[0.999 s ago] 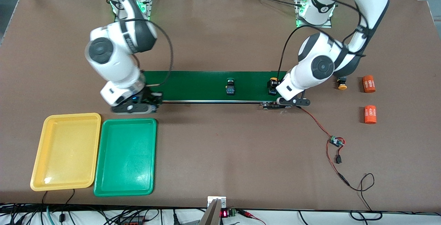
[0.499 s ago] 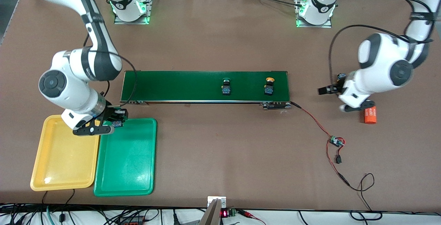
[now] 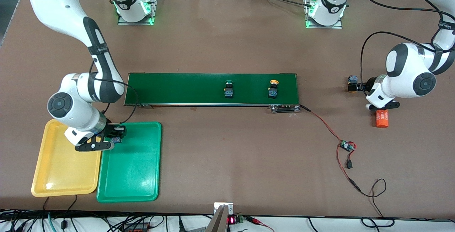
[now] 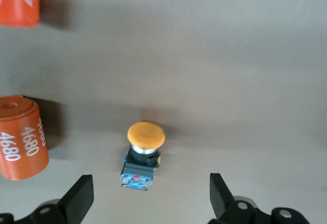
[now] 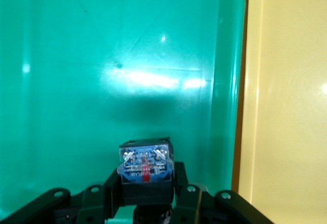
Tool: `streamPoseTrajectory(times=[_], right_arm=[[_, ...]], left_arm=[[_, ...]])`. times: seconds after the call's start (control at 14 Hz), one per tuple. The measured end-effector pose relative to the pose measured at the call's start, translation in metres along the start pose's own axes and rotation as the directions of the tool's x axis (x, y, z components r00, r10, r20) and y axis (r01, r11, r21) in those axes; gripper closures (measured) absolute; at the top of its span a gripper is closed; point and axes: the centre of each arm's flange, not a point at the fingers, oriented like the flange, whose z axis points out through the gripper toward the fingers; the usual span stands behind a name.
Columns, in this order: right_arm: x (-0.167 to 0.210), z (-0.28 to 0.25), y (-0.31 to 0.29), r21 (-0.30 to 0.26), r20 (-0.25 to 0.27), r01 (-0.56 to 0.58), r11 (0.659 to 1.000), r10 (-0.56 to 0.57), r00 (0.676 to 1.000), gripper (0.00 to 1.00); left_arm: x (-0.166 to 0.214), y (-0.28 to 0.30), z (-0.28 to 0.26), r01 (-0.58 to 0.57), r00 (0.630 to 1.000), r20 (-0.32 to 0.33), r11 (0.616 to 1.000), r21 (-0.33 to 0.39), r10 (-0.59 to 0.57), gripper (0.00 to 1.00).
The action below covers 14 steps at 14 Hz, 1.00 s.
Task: Sort buttons by color to trays
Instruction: 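Carry the button to the green tray while the left gripper returns, then release the button in the green tray while the left gripper grasps a yellow button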
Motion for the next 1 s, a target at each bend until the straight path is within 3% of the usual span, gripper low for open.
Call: streamPoseTrajectory(times=[0.36,0.64,0.86,1.0], right_arm=[[0.000,0.022,0.008,-0.013,-0.009,0.001,1.000,-0.001,1.000,0.58],[-0.002,0.034,0.007,-0.014,-0.010,0.003,1.000,-0.003,1.000,0.58],[-0.001,0.042,0.010,-0.017,-0.028,0.000,1.000,0.000,1.000,0.49],[0.000,0.042,0.011,-0.017,-0.037,-0.002,1.000,0.002,0.999,0.31]], left_arm=[[-0.015,0.004,0.036,-0.053,0.996,0.068,0.998,0.021,0.052,0.00],[-0.013,0.000,0.049,-0.103,0.994,0.052,0.992,0.067,0.099,0.00],[-0.011,-0.009,0.064,-0.106,0.993,0.065,0.993,0.046,0.103,0.00],[-0.010,-0.013,0.072,-0.101,0.992,0.074,0.994,0.032,0.098,0.04]])
